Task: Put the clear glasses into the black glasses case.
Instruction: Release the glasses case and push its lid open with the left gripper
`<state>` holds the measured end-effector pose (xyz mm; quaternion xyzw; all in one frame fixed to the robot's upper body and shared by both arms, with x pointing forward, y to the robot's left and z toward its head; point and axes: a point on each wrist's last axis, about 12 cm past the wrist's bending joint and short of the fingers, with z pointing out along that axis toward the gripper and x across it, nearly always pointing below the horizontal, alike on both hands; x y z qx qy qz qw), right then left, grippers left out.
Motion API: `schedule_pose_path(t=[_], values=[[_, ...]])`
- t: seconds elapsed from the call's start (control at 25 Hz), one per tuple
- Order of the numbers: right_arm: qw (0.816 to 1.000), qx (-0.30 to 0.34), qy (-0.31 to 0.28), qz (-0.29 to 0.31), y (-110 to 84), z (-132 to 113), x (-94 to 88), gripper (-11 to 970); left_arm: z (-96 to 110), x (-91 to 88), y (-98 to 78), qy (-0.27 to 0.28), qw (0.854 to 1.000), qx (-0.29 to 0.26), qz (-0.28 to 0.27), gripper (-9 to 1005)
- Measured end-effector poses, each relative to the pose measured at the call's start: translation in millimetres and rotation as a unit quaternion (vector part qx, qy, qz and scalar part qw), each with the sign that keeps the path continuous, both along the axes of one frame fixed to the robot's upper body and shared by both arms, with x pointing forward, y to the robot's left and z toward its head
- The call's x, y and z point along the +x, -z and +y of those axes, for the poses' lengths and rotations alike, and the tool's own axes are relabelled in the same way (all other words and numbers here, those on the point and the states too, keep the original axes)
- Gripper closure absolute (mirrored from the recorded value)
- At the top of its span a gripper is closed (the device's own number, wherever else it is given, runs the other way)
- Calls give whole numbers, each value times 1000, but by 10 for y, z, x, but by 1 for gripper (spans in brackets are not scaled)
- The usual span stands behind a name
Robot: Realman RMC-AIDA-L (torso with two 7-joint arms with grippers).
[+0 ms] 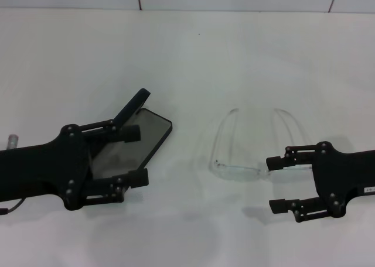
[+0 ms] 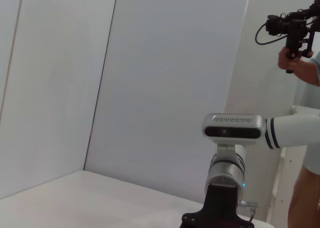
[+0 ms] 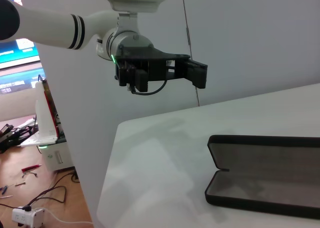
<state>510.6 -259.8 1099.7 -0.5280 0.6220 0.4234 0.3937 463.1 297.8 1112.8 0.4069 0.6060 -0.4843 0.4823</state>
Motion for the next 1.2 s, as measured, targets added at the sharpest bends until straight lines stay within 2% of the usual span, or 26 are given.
schedule_pose_path(t=[0.68,0.92,1.04,1.2], values=[[1000,4,4,6,24,19,11,222,29,-2,-4,-18,1000,-9,-14,249],[1000,9,6,11,43,35,2,222,42,22,-66,-39,998,-40,-29,252],[1000,21,10,21,66,53,-3,222,21,87,-166,-38,997,-57,-16,254],[999,27,10,28,90,71,-7,222,-89,298,-498,-16,997,-46,58,265]])
